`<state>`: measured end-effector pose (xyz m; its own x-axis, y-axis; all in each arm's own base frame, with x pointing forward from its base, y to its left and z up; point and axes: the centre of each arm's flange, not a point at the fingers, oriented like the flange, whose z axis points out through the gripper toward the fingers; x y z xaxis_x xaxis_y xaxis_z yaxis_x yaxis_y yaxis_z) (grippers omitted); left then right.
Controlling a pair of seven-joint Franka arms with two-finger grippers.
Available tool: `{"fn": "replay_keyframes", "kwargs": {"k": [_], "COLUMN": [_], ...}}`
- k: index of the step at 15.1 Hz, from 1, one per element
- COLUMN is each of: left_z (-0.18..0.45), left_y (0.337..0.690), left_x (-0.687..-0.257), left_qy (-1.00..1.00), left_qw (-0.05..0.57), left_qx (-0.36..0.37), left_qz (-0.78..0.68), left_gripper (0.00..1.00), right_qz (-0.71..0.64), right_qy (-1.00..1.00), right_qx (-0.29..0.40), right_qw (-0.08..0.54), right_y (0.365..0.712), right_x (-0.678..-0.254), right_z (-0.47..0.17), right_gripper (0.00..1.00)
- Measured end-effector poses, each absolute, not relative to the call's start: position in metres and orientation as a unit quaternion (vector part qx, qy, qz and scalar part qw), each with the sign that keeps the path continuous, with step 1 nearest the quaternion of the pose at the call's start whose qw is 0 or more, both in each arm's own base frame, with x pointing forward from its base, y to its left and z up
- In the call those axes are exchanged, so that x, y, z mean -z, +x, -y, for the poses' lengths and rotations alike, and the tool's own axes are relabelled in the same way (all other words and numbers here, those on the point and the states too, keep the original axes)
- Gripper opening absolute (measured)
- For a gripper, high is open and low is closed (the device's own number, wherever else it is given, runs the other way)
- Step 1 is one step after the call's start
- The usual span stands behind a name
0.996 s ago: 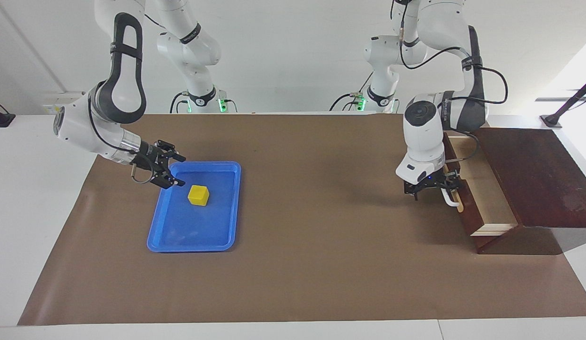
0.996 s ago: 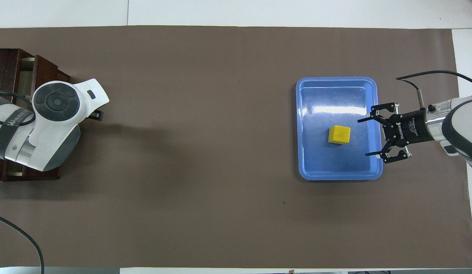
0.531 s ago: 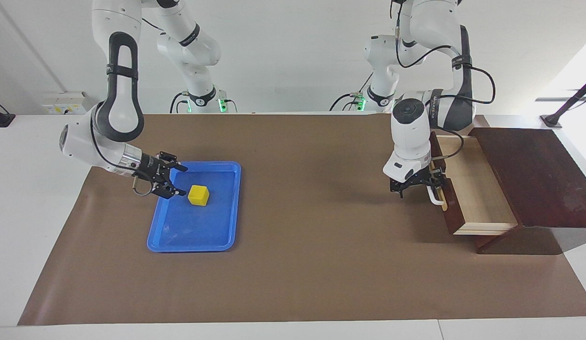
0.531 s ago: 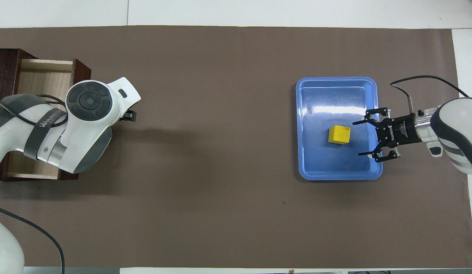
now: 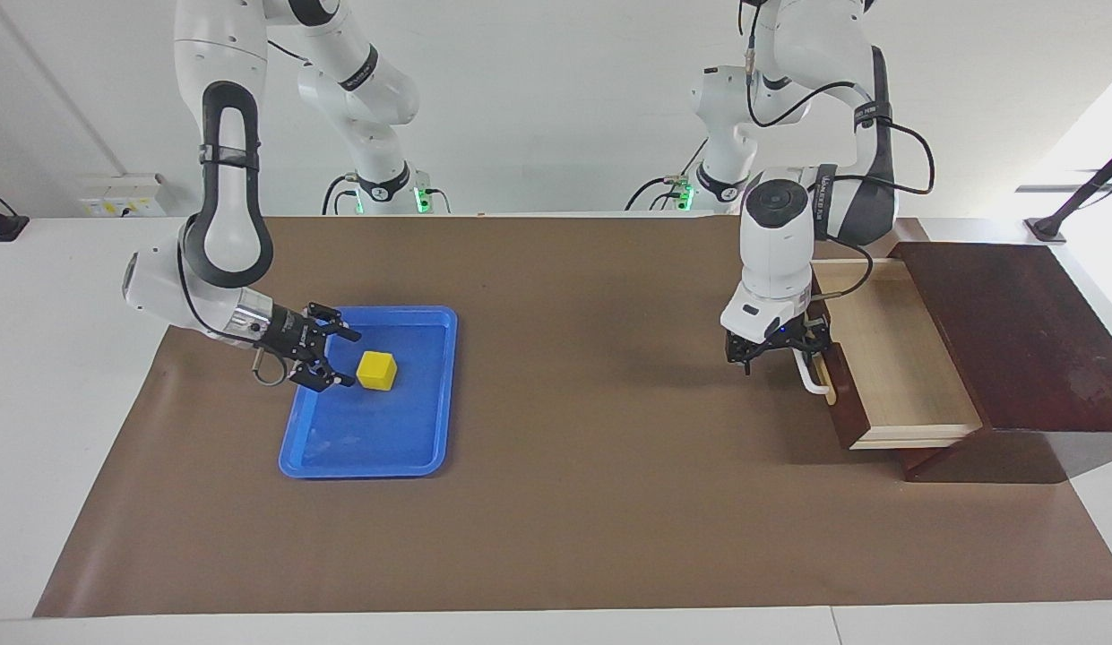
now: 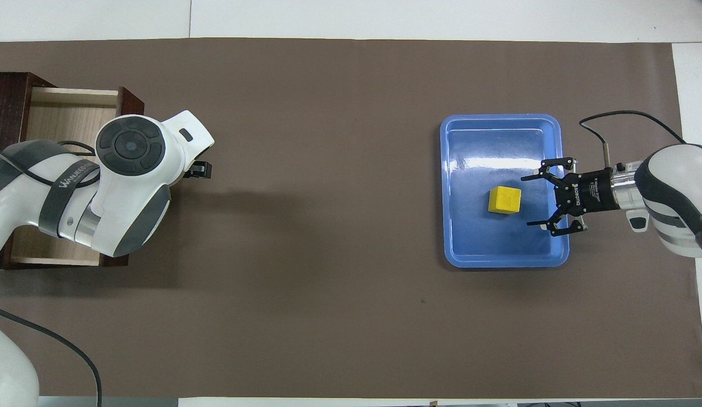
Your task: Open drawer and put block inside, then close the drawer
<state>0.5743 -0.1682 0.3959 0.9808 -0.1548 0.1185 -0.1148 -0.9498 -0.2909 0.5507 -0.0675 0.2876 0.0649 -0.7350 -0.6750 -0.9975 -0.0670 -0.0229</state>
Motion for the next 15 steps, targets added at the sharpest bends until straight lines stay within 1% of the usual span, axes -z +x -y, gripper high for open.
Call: {"fn": "replay_keyframes", "kwargs": {"k": [3, 5, 8, 10, 13, 15], "left_z": [0.170, 0.171, 0.171, 0.166, 0.168, 0.172], "left_y": [0.582, 0.590, 0.596, 0.600, 0.602, 0.599], "left_x": [-0.421, -0.455, -0.513, -0.540, -0.550, -0.548], "left_qy": [-0.990, -0.993, -0.997, -0.995, -0.978, -0.958], "left_qw": [0.119, 0.103, 0.055, 0.030, 0.012, -0.005], "left_qx": [0.064, 0.058, 0.042, 0.044, 0.045, 0.026], "left_qz": [-0.039, -0.014, 0.032, 0.089, 0.203, 0.284], "left_gripper": [1.00, 1.00, 1.00, 1.00, 1.00, 1.00], "right_qz": [-0.635, -0.636, -0.639, -0.637, -0.634, -0.632], "right_qy": [-0.684, -0.684, -0.680, -0.683, -0.686, -0.688], "right_qx": [-0.254, -0.254, -0.251, -0.248, -0.248, -0.246], "right_qw": [0.254, 0.253, 0.258, 0.258, 0.256, 0.257], "right_y": [0.551, 0.551, 0.552, 0.554, 0.553, 0.553], "right_x": [-0.286, -0.283, -0.280, -0.276, -0.274, -0.274], "right_z": [0.067, 0.066, 0.061, 0.049, 0.043, 0.044], "right_gripper": [1.00, 1.00, 1.00, 1.00, 1.00, 1.00]}}
